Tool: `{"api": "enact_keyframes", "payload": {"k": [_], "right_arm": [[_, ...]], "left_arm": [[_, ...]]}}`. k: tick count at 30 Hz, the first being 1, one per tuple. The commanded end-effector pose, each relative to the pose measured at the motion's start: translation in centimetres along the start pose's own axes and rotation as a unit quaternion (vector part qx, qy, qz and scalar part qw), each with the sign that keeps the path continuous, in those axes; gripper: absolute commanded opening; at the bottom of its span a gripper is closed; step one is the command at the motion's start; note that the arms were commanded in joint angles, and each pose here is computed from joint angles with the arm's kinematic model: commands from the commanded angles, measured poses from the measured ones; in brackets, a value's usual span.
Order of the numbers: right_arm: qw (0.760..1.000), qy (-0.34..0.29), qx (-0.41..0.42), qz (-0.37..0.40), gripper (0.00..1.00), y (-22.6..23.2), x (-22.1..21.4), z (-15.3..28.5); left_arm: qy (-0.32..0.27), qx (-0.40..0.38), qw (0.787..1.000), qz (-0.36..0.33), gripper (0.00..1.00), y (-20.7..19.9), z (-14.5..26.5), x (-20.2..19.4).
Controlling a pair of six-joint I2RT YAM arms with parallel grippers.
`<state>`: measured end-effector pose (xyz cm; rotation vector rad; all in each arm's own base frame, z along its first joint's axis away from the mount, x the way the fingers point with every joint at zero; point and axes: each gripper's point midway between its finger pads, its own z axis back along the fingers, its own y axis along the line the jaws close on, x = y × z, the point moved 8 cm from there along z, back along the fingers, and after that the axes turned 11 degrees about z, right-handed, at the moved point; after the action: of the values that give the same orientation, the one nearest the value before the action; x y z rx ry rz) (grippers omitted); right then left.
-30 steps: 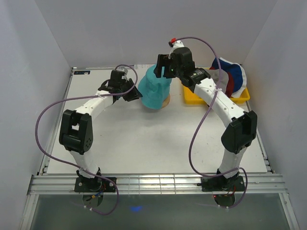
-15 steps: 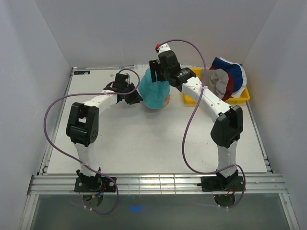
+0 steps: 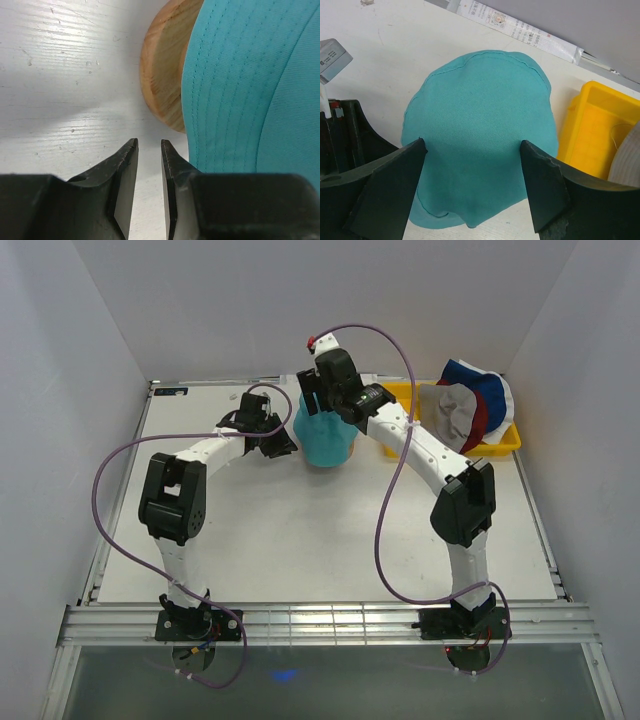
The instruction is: Stack the hats
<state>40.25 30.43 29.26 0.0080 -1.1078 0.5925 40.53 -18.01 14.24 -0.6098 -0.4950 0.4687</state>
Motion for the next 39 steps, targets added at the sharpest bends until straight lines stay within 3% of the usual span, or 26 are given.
{"api": "enact_keyframes", "payload": {"k": [1,20,39], "right_arm": [[0.999,0.035,0.009,0.026,0.82,0.6,-1.5,-1.4],[1.000,0.015,0.012,0.015,0.83,0.1,-0.6,0.1],[0.998,-0.052,0.012,-0.019,0.88,-2.0,3.8,5.0]], "left_arm": [[-0.034,-0.027,0.999,-0.020,0.36,-2.3,2.5,1.3],[-0.057,-0.031,0.997,-0.043,0.37,-2.8,6.5,1.2],[-0.082,-0.050,0.993,-0.072,0.40,-4.3,10.3,1.5]]}}
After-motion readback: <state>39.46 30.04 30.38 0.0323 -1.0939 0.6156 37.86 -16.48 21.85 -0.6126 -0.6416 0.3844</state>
